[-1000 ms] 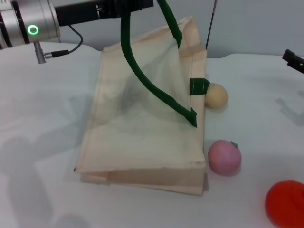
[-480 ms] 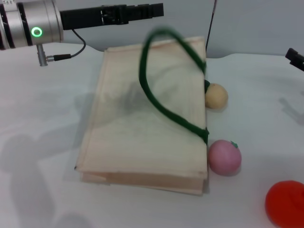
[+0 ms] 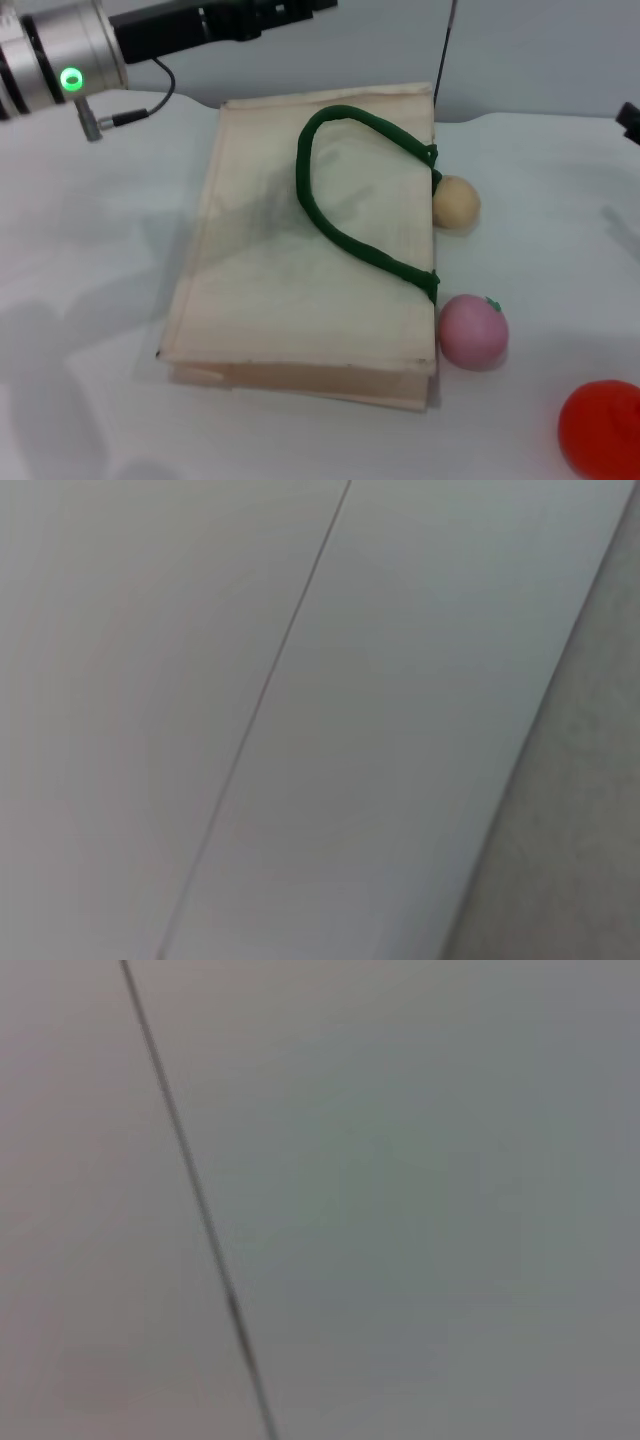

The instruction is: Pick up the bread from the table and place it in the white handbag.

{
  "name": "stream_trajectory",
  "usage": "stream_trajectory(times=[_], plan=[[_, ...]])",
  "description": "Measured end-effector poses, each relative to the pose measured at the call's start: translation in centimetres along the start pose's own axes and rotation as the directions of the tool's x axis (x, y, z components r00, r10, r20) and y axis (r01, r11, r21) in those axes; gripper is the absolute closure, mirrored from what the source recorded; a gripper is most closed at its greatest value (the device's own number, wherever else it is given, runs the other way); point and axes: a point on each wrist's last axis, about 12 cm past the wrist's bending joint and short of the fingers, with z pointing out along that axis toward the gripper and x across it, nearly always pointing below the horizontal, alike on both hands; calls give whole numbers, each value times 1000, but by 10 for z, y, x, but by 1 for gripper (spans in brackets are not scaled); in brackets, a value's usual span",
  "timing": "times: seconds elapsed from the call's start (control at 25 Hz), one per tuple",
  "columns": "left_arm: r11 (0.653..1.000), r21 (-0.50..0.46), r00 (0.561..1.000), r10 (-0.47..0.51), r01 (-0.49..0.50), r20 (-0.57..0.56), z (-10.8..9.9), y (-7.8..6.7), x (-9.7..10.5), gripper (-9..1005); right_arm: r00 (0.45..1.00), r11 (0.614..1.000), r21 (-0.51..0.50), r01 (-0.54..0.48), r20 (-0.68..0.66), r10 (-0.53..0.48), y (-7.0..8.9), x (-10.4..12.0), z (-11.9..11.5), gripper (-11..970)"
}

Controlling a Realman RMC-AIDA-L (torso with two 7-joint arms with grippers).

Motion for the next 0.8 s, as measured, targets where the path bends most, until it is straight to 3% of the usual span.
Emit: stream_trajectory(times=[0.12, 0.2, 0.28, 0.6, 0.8], plan=[[986, -60, 982, 163, -158, 99, -7, -3, 19, 166, 997, 997, 53, 52, 50, -55, 0, 10, -7, 74], [946, -163, 943, 303, -280, 137, -14, 0, 33, 169, 991, 990, 83, 111, 72, -117, 2, 15, -8, 74], [910, -261, 917, 370, -324, 151, -20, 3, 47, 171, 984, 984, 110, 143, 89, -153, 4, 19, -9, 74], [817, -515, 856, 442, -259, 269, -26, 6, 71, 168, 965, 971, 185, 148, 187, -183, 13, 26, -14, 74], [727, -673, 819, 466, -137, 336, -27, 7, 80, 167, 954, 974, 183, 135, 243, -178, 17, 21, -12, 74]])
